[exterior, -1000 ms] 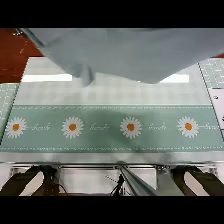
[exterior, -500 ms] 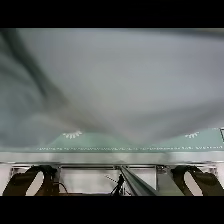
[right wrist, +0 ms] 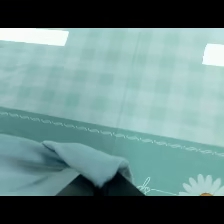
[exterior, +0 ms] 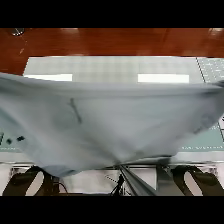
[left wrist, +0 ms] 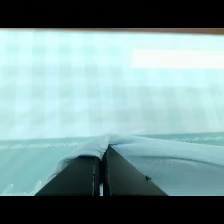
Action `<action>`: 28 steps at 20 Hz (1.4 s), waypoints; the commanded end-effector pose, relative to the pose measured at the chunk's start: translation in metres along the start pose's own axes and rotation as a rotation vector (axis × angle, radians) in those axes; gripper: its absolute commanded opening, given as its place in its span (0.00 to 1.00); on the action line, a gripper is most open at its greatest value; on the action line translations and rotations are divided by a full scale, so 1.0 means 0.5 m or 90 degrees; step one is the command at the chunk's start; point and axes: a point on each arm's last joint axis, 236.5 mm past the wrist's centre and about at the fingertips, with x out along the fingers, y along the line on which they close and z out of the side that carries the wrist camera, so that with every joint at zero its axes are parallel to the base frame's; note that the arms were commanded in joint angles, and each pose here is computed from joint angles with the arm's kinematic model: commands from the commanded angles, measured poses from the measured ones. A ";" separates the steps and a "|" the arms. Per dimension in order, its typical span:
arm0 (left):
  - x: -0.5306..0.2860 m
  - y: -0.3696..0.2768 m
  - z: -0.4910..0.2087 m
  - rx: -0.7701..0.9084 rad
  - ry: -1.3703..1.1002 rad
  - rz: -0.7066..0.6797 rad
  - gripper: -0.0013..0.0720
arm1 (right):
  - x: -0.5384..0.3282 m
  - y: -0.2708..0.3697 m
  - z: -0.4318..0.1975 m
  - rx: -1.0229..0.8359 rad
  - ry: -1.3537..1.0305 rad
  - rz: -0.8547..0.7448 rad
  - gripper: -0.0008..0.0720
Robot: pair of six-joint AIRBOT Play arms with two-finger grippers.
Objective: Fold the shirts.
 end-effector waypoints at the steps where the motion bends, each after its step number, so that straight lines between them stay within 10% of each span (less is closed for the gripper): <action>1: 0.202 0.043 -0.051 -0.063 0.088 -0.014 0.05 | 0.199 -0.075 -0.031 0.051 0.074 0.013 0.04; 17: 0.745 0.031 -0.078 -0.275 0.115 -0.102 0.08 | 0.803 -0.253 0.104 0.330 0.103 0.125 0.04; 18: 0.750 0.024 -0.087 -0.273 0.124 -0.105 0.27 | 0.811 -0.254 0.099 0.346 0.108 0.134 0.11; 19: 0.749 0.019 -0.098 -0.271 0.141 -0.108 0.84 | 0.811 -0.256 0.091 0.356 0.118 0.139 0.57; 20: 0.742 0.023 -0.110 -0.261 0.161 -0.109 0.98 | 0.804 -0.261 0.081 0.347 0.131 0.141 0.87; 28: 0.463 0.247 -0.435 -0.223 0.624 0.046 0.98 | 0.545 -0.440 -0.235 0.324 0.422 -0.109 0.87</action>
